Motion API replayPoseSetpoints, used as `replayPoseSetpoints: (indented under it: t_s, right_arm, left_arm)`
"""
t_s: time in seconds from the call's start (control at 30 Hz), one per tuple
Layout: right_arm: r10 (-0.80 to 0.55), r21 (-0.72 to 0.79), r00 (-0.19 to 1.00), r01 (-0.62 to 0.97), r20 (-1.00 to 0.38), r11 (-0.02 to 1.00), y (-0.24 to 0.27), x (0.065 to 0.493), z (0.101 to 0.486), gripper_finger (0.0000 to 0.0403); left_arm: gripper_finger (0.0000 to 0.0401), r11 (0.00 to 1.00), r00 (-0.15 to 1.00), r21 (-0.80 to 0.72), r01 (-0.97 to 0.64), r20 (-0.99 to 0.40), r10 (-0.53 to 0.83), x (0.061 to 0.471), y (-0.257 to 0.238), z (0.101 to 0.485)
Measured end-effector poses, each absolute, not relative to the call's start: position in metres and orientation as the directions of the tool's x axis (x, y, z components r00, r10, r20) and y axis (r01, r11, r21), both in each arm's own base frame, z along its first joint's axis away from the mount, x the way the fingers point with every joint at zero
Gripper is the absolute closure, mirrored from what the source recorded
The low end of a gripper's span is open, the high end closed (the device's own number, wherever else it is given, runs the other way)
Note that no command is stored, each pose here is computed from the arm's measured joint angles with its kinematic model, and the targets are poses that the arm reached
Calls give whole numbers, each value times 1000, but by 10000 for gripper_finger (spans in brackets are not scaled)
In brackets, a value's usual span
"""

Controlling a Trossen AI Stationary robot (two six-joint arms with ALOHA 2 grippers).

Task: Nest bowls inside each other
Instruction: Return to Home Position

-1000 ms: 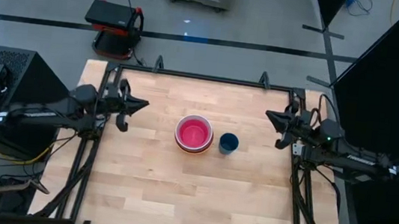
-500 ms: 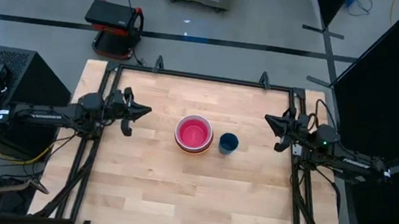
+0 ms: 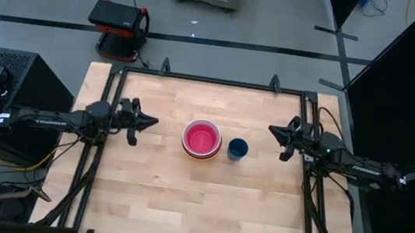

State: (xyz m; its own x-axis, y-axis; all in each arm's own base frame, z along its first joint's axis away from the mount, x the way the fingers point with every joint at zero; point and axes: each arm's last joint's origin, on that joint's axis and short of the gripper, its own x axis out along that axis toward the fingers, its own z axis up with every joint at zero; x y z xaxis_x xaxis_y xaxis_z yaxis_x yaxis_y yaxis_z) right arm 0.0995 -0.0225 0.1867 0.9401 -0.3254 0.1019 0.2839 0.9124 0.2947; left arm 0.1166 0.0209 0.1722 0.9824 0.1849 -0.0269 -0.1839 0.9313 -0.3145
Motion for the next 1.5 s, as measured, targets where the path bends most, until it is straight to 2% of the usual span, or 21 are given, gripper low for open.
replayPoseSetpoints:
  t_s: [0.23, 0.4, 1.03, 1.5]
  right_arm:
    - [-326, 317, 943, 292, 59, 902, -23, 101, 173, 403]
    - [-325, 313, 946, 308, 3, 898, -23, 101, 168, 403]
    - [-329, 297, 944, 313, 3, 902, -23, 101, 168, 403]
    - [-329, 76, 944, 330, -32, 941, -23, 102, 164, 403]
  left_arm:
    - [401, 924, 972, -319, -212, -170, 164, 115, 20, 157]
    - [401, 924, 968, -321, -209, -204, 148, 115, 19, 154]
    - [401, 935, 968, -261, -242, -137, 212, 115, 21, 155]
    - [400, 932, 958, -231, -281, -127, 257, 115, 23, 156]
